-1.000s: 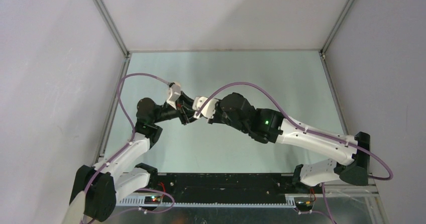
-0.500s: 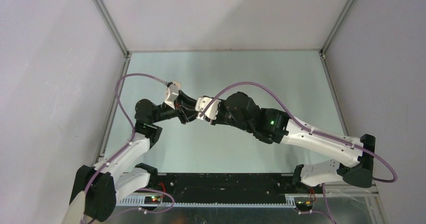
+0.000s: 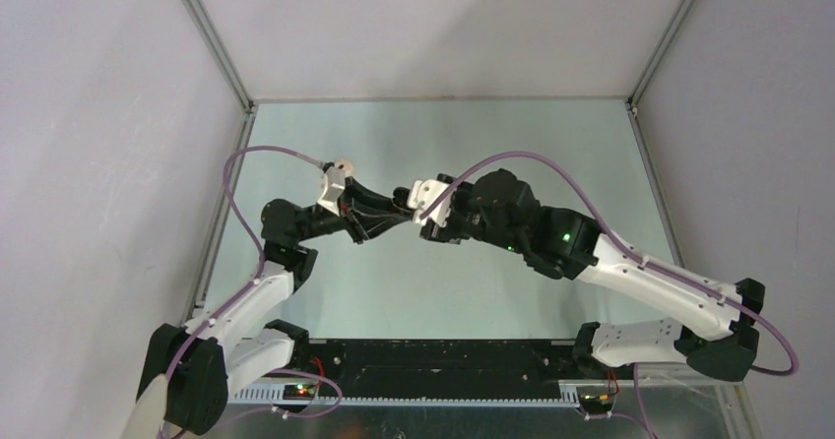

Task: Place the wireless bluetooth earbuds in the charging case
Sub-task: Place the earbud in the charging case, then close the charging case.

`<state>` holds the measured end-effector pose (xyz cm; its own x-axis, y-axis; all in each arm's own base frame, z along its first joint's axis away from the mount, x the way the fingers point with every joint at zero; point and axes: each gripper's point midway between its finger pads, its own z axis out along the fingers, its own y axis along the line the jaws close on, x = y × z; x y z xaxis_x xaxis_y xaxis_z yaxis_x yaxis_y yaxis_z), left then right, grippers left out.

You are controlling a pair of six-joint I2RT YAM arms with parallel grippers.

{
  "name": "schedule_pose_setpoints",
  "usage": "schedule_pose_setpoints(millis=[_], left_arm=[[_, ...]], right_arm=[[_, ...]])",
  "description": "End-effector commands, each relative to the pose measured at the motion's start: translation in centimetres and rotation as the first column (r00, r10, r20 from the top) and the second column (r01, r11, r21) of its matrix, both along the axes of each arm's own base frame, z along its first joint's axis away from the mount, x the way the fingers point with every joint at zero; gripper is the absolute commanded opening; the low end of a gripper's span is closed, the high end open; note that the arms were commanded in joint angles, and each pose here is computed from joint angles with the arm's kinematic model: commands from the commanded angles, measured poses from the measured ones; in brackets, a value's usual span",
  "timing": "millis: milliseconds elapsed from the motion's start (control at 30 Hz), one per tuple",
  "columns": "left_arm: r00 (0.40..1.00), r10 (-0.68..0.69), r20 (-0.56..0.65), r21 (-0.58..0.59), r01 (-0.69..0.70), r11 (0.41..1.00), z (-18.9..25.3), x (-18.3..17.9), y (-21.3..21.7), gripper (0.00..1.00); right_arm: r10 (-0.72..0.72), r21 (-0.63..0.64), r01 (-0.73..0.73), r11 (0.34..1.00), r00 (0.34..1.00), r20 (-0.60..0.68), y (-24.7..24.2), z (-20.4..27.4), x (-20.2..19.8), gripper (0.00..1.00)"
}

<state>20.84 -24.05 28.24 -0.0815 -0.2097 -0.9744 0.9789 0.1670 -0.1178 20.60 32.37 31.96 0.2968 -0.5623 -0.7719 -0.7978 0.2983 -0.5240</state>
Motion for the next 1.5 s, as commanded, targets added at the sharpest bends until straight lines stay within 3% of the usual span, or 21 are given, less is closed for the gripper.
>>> schedule_pose_setpoints(millis=[0,200,600,1167,1467], left_arm=[[0.997,-0.028,0.075,-0.029,0.03,0.999,1.5,-1.1,0.3,0.0],[0.993,-0.053,0.108,-0.055,0.059,0.997,2.3,-2.0,0.4,0.0],[0.991,-0.059,0.119,-0.068,0.068,0.995,2.5,-2.6,0.5,0.0],[0.99,-0.064,0.122,-0.068,0.073,0.995,2.5,-2.8,0.5,0.0],[0.991,-0.074,0.115,-0.05,0.081,0.996,1.9,-2.8,0.4,0.0]], right_arm=[[-0.023,0.127,0.024,0.992,1.0,-0.007,-2.0,4.3,0.3,0.58],[-0.125,0.161,0.126,0.979,0.992,-0.016,-2.7,4.6,2.6,0.57],[0.004,0.109,0.006,0.994,0.996,-0.087,0.7,2.9,0.4,0.57],[-0.026,0.107,0.038,0.994,0.993,-0.111,1.7,3.3,0.9,0.57],[-0.159,0.191,0.166,0.968,0.986,-0.054,-1.4,6.5,3.8,0.57]])
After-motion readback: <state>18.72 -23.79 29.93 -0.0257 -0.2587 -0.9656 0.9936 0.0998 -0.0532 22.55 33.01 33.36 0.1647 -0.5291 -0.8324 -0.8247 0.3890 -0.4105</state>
